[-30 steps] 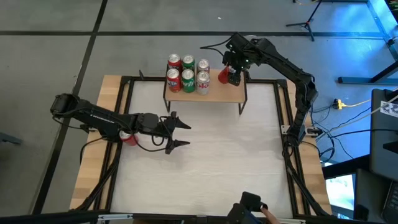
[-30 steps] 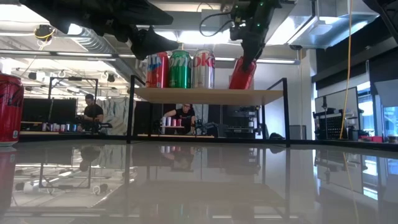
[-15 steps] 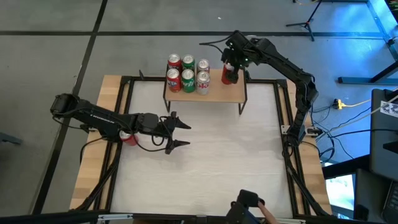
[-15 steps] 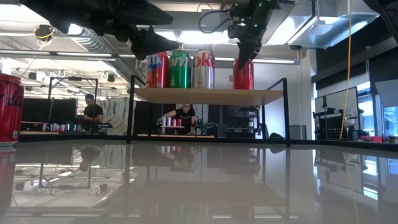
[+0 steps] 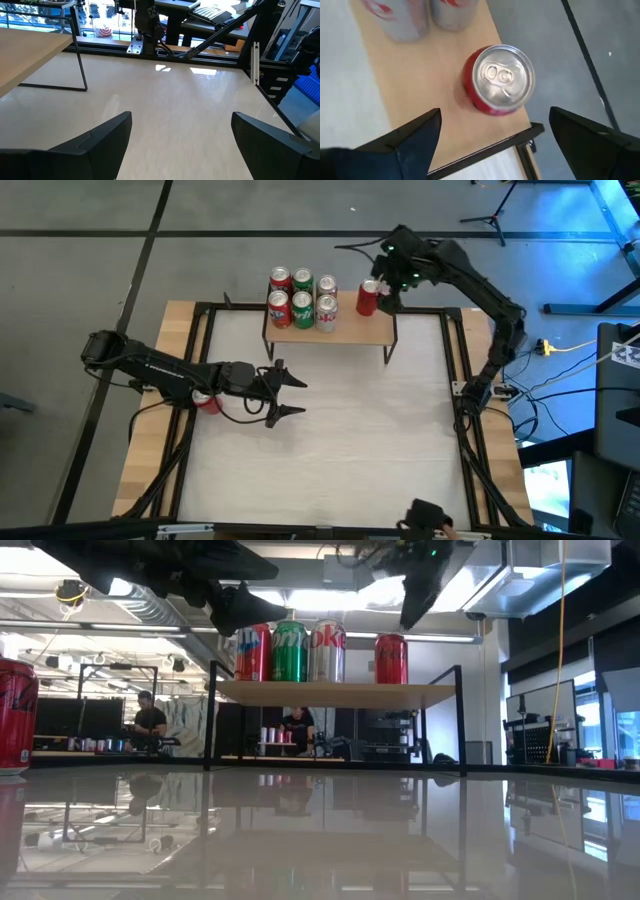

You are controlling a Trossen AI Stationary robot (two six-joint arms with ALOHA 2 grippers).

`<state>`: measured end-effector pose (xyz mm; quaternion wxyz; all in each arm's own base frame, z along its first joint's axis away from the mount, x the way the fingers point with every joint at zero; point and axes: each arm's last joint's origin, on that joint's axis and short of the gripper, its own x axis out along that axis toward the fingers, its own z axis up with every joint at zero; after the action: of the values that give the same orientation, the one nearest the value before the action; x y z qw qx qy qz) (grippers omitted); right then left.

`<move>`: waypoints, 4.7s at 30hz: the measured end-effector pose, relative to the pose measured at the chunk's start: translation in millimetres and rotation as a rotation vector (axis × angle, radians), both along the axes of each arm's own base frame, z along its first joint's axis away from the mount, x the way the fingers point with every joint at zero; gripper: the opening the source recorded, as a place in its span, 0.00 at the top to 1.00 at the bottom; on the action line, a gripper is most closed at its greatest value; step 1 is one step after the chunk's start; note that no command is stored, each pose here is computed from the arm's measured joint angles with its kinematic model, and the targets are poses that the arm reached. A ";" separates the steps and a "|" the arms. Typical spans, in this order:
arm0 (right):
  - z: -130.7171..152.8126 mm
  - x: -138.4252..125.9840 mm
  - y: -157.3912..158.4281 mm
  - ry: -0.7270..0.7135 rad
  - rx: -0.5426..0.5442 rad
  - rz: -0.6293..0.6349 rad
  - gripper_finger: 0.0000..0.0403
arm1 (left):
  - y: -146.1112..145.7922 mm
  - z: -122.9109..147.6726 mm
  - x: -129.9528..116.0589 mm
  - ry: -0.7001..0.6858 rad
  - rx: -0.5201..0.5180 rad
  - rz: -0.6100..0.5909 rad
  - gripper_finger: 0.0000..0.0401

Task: Place canned beverage on shelf
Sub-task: Put the bottom red black soda can on the shelf, then put the red black soda can aligned with the other red black soda can on the shelf

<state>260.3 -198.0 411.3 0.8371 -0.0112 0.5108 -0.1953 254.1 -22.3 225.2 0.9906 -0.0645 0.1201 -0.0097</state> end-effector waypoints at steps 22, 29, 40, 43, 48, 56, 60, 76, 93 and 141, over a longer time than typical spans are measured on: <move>-83.4 -38.6 27.2 -0.051 -0.135 0.017 0.09 | -0.1 -1.7 -0.4 0.017 0.003 0.002 0.17; -95.0 -31.7 19.3 -0.002 -0.177 -0.023 0.16 | 0.0 -1.6 -0.4 0.016 0.003 0.003 0.17; -117.1 -14.9 7.0 0.039 -0.153 0.008 0.62 | 0.2 -1.5 -0.4 0.015 0.003 0.004 0.17; -117.4 -11.7 4.7 0.022 -0.171 0.015 0.70 | 0.2 -1.5 -0.4 0.015 0.004 0.004 0.17; -114.1 -7.4 1.1 -0.018 -0.223 0.024 0.76 | 0.2 -1.4 -0.4 0.014 0.004 0.004 0.17; -108.4 -2.6 -2.5 -0.029 -0.331 0.116 0.75 | 0.3 -1.4 -0.4 0.014 0.004 0.005 0.17; -106.8 -1.7 -3.8 -0.015 -0.374 0.130 0.75 | 0.2 -1.4 -0.4 0.014 0.004 0.005 0.17; -102.4 9.7 -10.4 -0.125 -0.445 0.191 0.75 | 0.3 -1.4 -0.4 0.014 0.004 0.005 0.17; -85.9 2.1 -1.4 -0.022 -0.595 0.067 0.75 | 0.7 -0.9 -0.2 0.009 0.007 0.021 0.17; -195.3 -3.7 304.8 -0.518 0.076 0.592 0.75 | -30.8 82.0 -74.9 1.021 -0.207 0.677 0.22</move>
<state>256.6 106.8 216.0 0.9583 -0.0775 0.2640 0.0773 179.2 -53.2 307.2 0.7450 -0.1914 0.5500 0.3254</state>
